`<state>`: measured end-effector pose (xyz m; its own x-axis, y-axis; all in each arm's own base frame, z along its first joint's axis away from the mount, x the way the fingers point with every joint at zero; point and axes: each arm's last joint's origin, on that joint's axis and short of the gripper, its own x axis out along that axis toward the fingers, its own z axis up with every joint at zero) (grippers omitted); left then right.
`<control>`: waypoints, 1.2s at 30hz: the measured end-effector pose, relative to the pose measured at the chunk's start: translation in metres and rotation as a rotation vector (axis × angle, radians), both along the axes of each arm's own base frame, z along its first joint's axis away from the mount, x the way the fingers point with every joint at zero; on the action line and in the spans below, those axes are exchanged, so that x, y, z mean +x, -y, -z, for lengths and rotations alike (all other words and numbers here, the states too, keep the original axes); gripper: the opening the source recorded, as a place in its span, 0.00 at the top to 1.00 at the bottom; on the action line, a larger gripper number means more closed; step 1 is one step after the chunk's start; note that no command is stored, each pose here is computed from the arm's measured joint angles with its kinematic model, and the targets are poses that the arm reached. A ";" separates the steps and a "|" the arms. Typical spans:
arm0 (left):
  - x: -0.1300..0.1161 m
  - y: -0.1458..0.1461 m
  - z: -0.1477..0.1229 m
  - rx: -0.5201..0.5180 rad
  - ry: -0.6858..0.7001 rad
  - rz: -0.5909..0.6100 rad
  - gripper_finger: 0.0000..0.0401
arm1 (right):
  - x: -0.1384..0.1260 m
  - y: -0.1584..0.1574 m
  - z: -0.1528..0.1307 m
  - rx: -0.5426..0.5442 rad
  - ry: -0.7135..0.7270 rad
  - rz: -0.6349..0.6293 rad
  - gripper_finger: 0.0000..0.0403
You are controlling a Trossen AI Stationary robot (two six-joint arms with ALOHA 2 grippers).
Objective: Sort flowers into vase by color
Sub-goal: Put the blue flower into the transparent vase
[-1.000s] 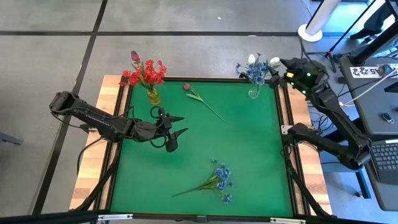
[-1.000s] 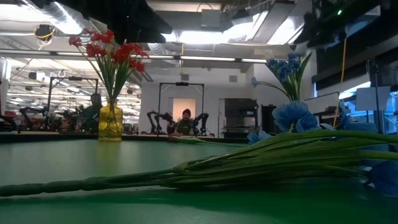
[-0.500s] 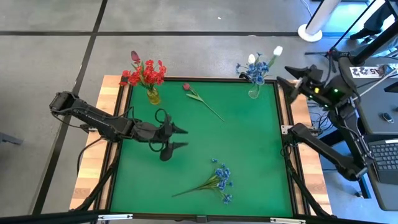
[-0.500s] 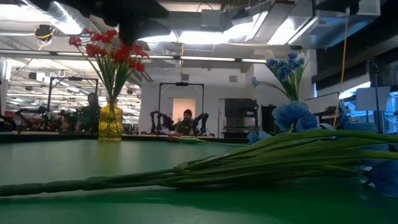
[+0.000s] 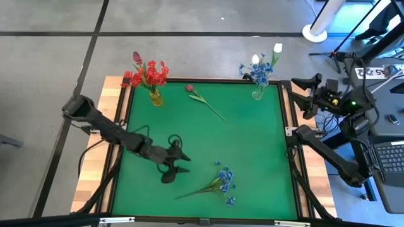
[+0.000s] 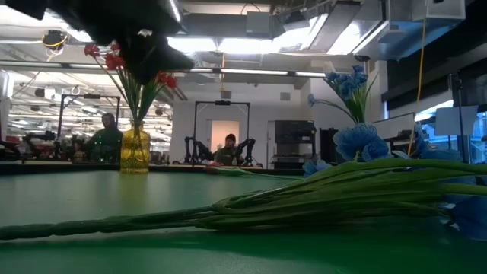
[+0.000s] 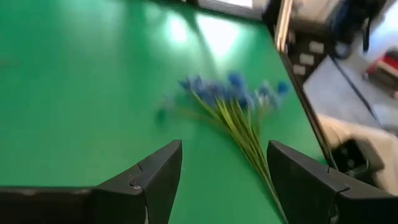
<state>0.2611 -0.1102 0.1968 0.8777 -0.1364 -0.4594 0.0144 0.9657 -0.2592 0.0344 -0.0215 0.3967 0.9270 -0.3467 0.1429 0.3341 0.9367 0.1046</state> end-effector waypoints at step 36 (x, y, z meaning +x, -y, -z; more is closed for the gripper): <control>0.058 0.046 0.034 0.034 -0.194 0.005 0.43 | 0.141 0.003 0.048 -0.113 0.023 -0.113 0.26</control>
